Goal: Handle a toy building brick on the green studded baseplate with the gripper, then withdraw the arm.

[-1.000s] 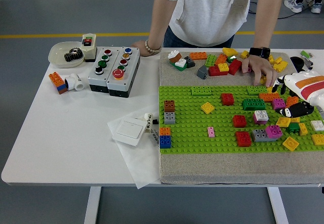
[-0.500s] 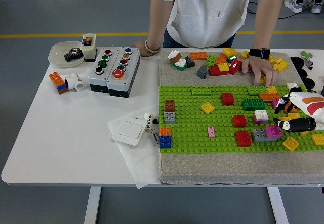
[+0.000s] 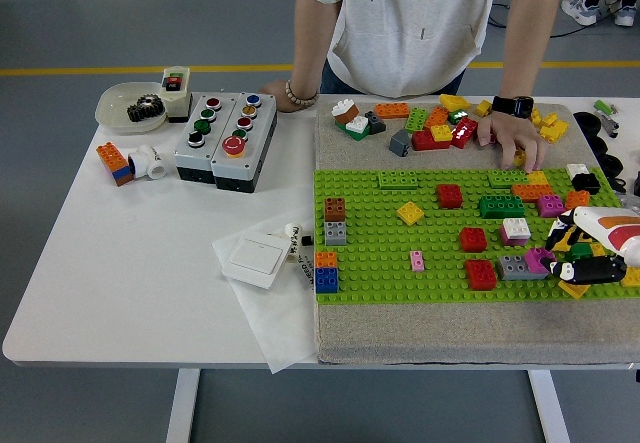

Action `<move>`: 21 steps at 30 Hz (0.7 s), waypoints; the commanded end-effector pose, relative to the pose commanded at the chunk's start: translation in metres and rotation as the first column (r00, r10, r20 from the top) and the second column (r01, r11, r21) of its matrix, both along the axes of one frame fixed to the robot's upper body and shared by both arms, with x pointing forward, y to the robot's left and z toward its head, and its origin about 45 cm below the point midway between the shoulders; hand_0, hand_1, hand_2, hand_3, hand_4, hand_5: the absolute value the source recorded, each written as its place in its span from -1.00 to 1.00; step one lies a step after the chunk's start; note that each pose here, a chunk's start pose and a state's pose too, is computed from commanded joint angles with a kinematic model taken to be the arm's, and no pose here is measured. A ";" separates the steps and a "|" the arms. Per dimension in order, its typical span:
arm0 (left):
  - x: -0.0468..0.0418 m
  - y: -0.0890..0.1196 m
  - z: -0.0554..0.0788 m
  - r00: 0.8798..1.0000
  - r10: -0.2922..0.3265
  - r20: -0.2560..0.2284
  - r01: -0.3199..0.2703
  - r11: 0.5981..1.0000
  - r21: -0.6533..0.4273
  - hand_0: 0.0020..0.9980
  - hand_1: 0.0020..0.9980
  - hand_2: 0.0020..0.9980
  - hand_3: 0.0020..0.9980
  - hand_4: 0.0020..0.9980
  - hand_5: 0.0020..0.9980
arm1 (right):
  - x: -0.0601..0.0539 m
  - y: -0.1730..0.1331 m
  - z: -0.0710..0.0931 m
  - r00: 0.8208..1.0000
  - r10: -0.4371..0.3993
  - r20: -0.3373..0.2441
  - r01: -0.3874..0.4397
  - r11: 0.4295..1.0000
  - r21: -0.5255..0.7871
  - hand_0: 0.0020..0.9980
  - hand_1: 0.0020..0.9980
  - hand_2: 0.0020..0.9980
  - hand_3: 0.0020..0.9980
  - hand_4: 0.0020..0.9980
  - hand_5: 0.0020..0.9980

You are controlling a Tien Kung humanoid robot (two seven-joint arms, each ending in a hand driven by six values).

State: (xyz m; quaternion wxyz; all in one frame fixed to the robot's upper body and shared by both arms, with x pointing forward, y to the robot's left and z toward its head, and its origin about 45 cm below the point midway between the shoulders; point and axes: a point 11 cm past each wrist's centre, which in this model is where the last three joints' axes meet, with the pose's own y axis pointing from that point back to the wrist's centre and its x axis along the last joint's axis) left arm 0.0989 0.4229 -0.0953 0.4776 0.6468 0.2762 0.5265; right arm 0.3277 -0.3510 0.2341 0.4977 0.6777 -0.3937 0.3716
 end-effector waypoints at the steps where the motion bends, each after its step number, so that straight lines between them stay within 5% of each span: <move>1: 0.0000 0.000 0.000 1.000 0.000 0.000 0.000 1.000 0.000 0.48 0.50 0.57 0.20 0.25 0.29 | 0.000 0.000 0.000 1.000 0.000 0.000 0.000 1.000 0.000 0.27 0.17 0.23 0.06 0.31 -0.32; 21: -0.0006 0.001 0.000 1.000 0.001 -0.002 -0.001 1.000 0.001 0.48 0.50 0.56 0.20 0.25 0.29 | -0.007 0.011 -0.006 0.999 0.031 -0.019 -0.030 0.999 0.022 0.26 0.15 0.21 0.07 0.26 -0.41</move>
